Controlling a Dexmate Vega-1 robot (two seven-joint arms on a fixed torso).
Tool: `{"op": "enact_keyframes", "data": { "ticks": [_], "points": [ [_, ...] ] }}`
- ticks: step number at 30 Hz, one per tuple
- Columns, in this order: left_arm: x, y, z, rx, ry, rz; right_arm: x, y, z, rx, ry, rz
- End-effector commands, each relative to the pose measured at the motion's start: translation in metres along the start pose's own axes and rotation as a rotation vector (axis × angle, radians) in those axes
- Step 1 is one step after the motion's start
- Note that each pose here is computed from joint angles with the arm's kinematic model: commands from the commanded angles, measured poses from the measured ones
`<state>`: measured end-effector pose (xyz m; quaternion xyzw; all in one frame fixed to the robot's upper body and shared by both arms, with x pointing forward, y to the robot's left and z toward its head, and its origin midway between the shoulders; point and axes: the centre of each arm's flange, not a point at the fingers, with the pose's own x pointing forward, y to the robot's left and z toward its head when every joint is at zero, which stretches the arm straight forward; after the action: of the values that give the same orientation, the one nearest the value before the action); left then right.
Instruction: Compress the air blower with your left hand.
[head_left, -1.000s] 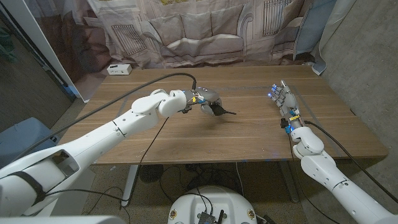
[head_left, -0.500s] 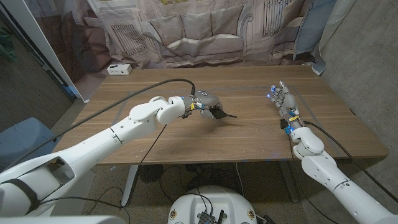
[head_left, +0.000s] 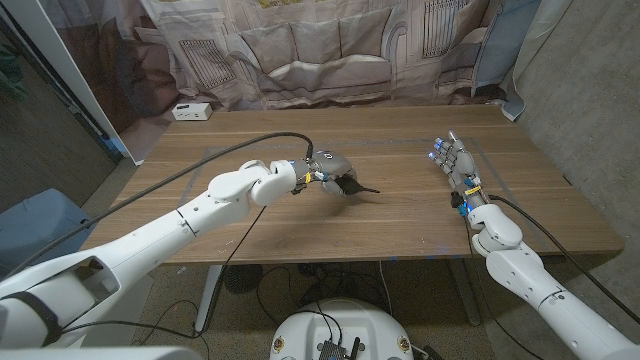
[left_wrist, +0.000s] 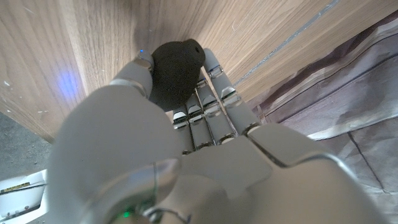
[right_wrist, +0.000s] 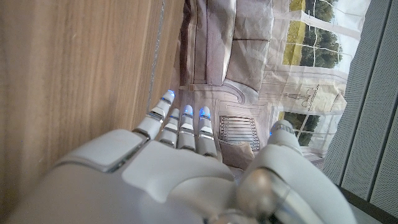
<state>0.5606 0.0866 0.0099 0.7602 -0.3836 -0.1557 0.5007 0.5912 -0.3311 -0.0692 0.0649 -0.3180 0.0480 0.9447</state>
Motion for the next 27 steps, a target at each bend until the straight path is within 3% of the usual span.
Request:
{"op": "enact_keyframes", "data": {
  "ticks": [1, 16, 27],
  "points": [
    [0.006, -0.017, 0.001, 0.011, 0.000, -0.021, 0.003, -0.002, -0.005, 0.008, 0.011, 0.001],
    [0.013, -0.039, 0.000, 0.005, 0.007, -0.069, 0.003, -0.003, -0.006, 0.006, 0.022, -0.002],
    [0.015, -0.042, 0.000, -0.006, 0.005, -0.079, 0.003, -0.003, -0.007, 0.006, 0.029, 0.001]
  ]
}}
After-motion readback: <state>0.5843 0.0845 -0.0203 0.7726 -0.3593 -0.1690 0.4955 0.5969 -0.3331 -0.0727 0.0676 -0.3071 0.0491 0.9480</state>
